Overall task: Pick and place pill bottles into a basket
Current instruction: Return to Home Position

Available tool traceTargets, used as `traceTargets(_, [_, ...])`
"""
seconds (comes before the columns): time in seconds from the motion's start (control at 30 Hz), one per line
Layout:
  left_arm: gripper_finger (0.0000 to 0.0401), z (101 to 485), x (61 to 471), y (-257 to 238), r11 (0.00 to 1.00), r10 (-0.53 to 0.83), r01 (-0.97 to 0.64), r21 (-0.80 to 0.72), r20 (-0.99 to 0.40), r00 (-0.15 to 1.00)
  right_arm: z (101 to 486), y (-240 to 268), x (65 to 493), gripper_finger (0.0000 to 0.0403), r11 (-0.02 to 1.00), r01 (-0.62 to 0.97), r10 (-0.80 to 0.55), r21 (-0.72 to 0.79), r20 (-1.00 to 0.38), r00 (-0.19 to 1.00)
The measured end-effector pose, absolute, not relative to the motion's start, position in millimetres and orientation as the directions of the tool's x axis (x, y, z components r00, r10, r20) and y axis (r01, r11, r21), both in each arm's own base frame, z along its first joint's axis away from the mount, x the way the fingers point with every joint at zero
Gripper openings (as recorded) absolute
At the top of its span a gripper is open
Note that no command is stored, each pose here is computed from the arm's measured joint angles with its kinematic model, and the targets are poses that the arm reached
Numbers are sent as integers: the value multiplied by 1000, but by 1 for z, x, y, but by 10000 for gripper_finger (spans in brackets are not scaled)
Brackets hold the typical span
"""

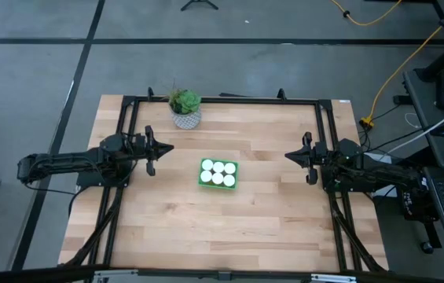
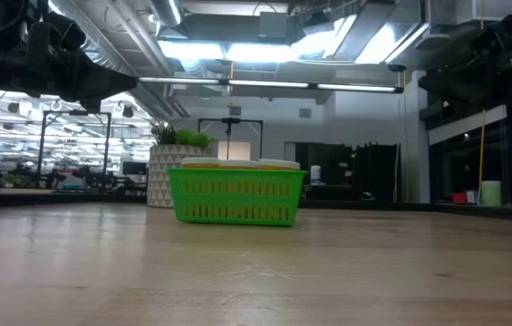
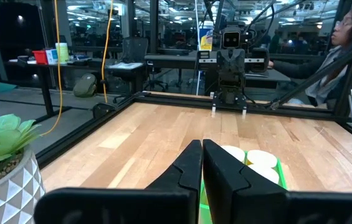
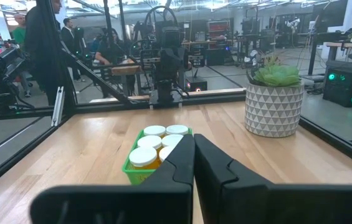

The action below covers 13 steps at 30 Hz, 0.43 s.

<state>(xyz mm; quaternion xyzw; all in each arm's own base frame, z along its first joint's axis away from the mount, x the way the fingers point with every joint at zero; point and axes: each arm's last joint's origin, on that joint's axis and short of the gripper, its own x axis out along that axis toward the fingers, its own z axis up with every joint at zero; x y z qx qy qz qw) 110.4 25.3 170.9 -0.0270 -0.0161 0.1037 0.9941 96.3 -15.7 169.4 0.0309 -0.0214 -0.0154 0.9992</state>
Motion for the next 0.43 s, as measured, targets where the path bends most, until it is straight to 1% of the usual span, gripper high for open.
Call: traceTargets(0.43, [10, 171, 110, 25, 977, 207, -206, -57, 27, 978, 169, -16, 96, 7, 998, 30, -32, 62, 42, 999])
